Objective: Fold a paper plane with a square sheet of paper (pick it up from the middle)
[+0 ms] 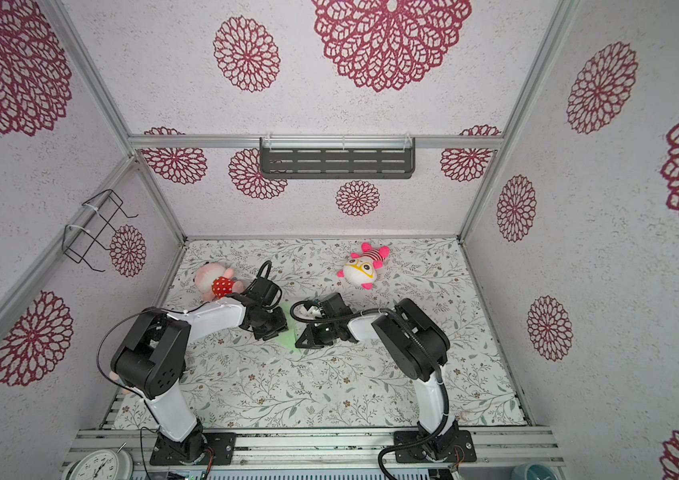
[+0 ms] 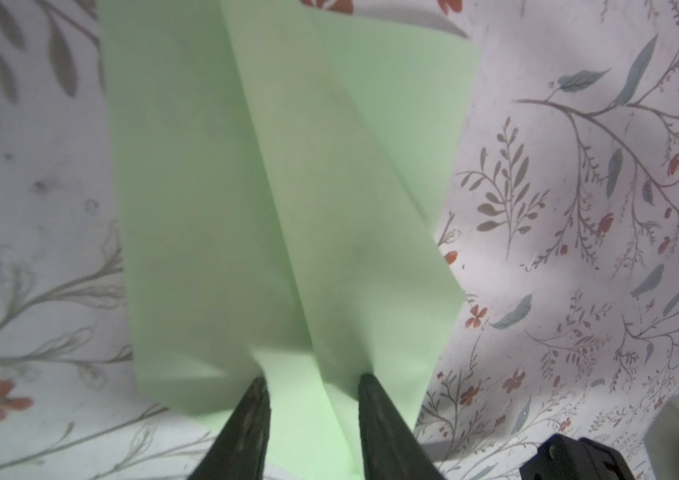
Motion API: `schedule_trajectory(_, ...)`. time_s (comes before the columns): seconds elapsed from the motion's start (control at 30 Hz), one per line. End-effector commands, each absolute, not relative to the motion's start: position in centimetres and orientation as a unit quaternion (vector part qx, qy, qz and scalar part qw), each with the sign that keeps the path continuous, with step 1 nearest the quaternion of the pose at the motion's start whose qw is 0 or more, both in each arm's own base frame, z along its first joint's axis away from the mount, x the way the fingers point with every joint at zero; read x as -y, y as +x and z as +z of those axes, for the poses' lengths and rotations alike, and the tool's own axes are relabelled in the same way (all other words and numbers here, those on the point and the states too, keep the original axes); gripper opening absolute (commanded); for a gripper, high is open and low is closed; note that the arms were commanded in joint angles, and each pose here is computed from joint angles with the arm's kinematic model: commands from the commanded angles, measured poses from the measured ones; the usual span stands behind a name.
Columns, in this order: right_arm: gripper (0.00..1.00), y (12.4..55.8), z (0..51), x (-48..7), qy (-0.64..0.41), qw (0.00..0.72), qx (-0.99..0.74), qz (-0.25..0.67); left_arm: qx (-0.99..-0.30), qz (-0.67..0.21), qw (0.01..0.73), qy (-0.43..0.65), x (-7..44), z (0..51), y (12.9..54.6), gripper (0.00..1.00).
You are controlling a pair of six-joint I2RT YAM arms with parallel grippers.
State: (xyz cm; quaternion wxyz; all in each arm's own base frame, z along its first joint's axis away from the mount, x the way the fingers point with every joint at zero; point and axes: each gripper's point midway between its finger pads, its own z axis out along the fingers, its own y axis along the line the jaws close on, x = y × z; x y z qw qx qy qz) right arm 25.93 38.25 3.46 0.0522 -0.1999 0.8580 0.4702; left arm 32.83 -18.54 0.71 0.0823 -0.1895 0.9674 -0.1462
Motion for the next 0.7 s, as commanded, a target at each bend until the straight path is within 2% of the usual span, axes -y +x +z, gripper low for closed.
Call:
schedule_trajectory(0.0, 0.09, 26.4, 3.7, -38.4, -0.208, 0.061, -0.858, 0.465, -0.980, -0.036, -0.013, -0.195, 14.9, -5.4, 27.0, 0.39)
schedule_trajectory(0.2, 0.11, 26.9, 3.8, -38.4, -0.203, 0.068, -0.861, 0.462, -0.980, -0.035, -0.014, -0.197, 14.9, -5.5, 27.1, 0.39)
schedule_trajectory(0.43, 0.22, 28.4, 7.5, -37.4, -0.200, 0.141, -0.852, 0.463, -0.980, -0.023, -0.017, -0.197, 14.6, -5.6, 26.9, 0.39)
schedule_trajectory(0.67, 0.24, 29.1, 9.7, -36.9, -0.187, 0.199, -0.836, 0.476, -0.978, 0.000, -0.037, -0.205, 14.0, -6.8, 26.1, 0.39)
